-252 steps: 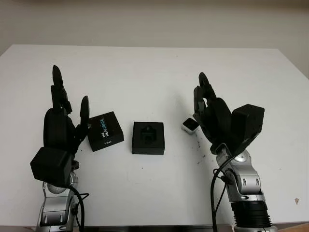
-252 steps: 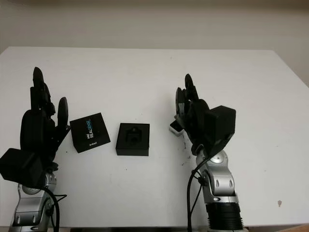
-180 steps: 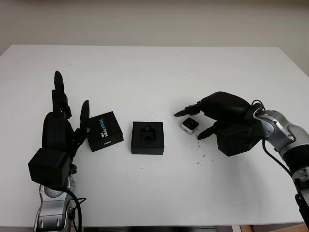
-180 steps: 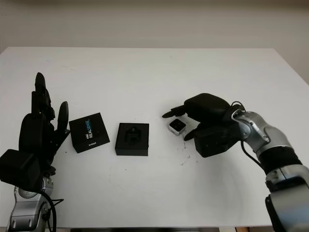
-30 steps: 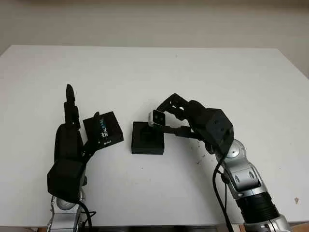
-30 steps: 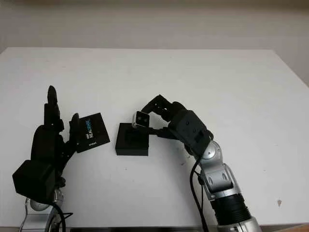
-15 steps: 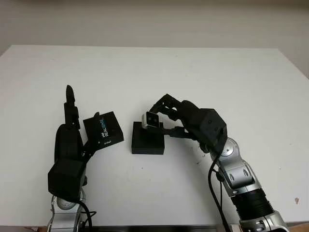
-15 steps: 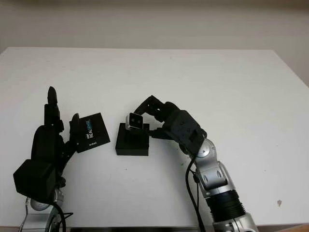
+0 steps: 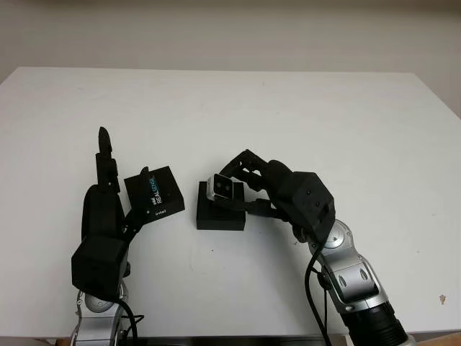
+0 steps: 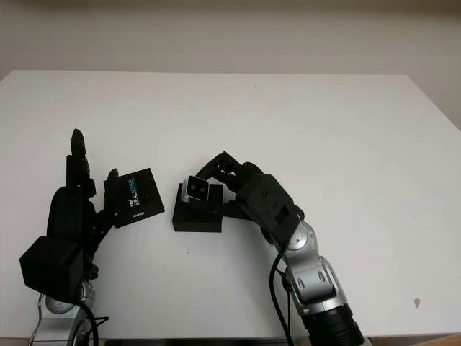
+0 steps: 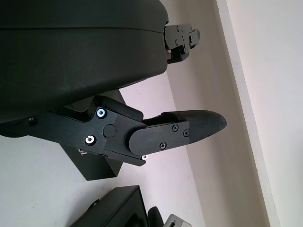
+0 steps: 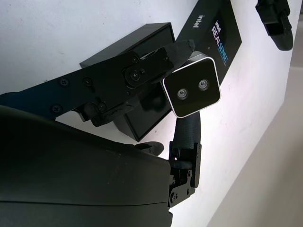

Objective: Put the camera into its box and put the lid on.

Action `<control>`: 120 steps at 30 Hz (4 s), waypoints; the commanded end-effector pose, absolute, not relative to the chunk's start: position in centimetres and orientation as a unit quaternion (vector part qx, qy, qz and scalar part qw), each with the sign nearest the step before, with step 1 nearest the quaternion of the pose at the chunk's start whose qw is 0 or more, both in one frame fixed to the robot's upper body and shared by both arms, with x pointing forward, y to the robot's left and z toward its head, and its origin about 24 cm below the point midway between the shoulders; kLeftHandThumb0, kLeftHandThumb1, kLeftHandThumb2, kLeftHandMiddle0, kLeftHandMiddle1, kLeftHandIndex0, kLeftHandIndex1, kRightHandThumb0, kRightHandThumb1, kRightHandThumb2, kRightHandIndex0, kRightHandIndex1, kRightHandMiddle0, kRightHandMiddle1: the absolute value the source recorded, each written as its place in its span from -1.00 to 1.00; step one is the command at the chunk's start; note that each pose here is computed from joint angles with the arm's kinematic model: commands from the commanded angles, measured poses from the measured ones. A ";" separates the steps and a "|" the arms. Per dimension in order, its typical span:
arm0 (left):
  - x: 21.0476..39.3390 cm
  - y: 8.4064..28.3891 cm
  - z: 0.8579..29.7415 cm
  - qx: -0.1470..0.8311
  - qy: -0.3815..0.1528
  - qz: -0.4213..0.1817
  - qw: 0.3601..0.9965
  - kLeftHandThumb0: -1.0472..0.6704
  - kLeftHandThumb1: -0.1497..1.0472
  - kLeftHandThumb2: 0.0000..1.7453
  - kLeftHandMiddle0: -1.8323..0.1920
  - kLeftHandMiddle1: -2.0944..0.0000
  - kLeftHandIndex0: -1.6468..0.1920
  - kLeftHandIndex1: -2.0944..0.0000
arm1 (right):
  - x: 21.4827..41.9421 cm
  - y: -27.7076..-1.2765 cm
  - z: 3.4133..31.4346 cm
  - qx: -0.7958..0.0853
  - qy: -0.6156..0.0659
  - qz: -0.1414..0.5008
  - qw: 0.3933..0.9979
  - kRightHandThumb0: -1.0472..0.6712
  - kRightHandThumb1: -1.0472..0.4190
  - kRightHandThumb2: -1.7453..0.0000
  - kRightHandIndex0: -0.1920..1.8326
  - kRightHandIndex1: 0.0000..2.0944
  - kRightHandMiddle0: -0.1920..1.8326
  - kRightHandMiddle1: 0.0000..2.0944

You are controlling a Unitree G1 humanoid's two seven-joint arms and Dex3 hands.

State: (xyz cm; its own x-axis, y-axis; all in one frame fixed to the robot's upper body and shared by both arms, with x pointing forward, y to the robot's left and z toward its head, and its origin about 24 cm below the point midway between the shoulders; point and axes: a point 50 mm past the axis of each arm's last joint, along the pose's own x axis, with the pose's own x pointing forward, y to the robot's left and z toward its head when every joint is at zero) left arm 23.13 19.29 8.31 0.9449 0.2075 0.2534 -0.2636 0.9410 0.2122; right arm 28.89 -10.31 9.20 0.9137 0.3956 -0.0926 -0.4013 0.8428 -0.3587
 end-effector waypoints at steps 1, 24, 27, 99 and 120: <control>23.3 19.0 8.8 0.120 -0.126 0.118 0.978 -0.51 1.00 -0.35 0.95 0.95 0.96 0.95 | 28.6 -10.3 9.3 -0.186 -0.003 0.202 0.962 -0.23 -0.98 0.94 -0.48 -0.93 -0.58 1.00; 23.2 19.1 8.6 0.119 -0.120 0.126 0.978 -0.54 1.00 -0.36 0.94 0.95 0.96 0.95 | 29.9 -10.2 7.6 -0.221 -0.018 0.202 0.954 -0.20 -0.98 0.94 -0.49 -0.94 -0.63 0.98; 23.1 19.1 8.6 0.120 -0.119 0.126 0.978 -0.54 1.00 -0.36 0.94 0.95 0.95 0.95 | 30.0 -10.0 7.6 -0.222 -0.017 0.206 0.953 -0.19 -0.98 0.94 -0.49 -0.94 -0.63 0.96; 22.7 18.7 8.4 0.100 -0.114 0.133 0.980 -0.54 1.00 -0.38 0.94 0.95 0.96 0.95 | 29.5 -12.2 7.2 -0.335 0.020 0.175 0.926 -0.12 -0.98 0.93 -0.43 -0.93 -0.56 1.00; 22.7 18.2 8.2 0.090 -0.111 0.130 0.981 -0.54 1.00 -0.38 0.95 0.95 0.98 0.95 | 29.3 -12.2 8.0 -0.360 0.030 0.175 0.916 -0.13 -0.99 0.94 -0.40 -0.92 -0.51 1.00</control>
State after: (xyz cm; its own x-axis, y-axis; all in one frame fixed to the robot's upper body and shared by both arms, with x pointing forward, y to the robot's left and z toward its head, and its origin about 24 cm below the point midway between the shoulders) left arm 22.75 18.46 7.98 0.9442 0.2351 0.2309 -0.2749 0.9482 0.1589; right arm 29.46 -11.13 8.57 0.9325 0.3316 -0.1429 -0.3452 0.7025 -0.6224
